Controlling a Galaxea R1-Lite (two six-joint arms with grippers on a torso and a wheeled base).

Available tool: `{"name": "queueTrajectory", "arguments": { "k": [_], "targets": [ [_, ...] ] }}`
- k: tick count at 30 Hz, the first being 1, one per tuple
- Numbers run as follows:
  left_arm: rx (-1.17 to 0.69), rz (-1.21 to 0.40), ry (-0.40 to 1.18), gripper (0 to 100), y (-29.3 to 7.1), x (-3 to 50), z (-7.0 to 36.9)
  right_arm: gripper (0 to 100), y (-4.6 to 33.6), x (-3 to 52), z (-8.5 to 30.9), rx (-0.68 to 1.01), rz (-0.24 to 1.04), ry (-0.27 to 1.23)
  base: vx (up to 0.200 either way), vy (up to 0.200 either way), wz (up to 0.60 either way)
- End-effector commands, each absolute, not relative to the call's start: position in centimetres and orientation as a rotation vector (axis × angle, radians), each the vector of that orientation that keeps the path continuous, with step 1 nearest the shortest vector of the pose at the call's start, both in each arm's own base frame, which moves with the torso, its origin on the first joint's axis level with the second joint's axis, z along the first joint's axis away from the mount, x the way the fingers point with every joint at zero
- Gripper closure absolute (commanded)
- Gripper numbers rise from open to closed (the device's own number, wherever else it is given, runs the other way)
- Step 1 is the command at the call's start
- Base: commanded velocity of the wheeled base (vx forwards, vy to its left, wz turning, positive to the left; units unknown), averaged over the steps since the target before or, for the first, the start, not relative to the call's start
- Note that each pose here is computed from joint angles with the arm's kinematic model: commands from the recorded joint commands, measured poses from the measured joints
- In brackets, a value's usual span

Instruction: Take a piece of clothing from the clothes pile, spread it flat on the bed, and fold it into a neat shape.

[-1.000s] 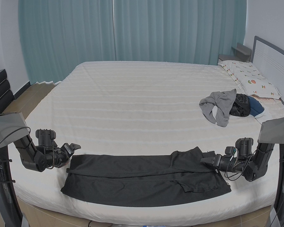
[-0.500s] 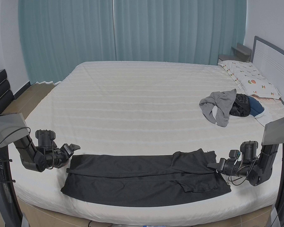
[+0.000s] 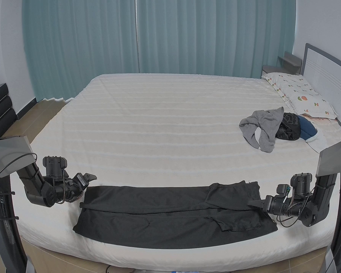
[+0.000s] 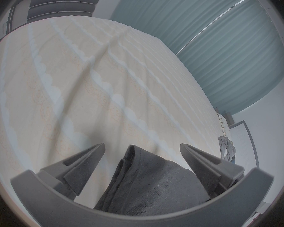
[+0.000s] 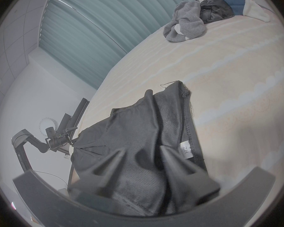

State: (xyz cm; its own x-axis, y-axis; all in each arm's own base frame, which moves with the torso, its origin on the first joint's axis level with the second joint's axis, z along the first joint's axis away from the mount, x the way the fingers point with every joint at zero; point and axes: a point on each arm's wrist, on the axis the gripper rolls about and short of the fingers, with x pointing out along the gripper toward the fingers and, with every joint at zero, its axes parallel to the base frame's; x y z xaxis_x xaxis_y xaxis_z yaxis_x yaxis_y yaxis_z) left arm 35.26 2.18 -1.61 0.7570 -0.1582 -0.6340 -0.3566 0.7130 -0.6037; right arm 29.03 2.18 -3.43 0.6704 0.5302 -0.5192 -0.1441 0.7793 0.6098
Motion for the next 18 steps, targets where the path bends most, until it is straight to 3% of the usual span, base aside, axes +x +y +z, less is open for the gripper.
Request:
{"name": "queueTrajectory", "arguments": {
  "k": [1,18],
  "targets": [
    [-0.786,0.117,0.719,100,2.1,35.3,-1.6,0,2.1,29.2,-2.5,0.571,0.409,0.713,0.0,0.0,0.0],
    [-0.813,0.201,0.65,100,2.6,36.2,-0.9,0,-1.2,32.3,-0.1,0.756,0.293,0.577,0.0,0.0,0.0]
  ]
}}
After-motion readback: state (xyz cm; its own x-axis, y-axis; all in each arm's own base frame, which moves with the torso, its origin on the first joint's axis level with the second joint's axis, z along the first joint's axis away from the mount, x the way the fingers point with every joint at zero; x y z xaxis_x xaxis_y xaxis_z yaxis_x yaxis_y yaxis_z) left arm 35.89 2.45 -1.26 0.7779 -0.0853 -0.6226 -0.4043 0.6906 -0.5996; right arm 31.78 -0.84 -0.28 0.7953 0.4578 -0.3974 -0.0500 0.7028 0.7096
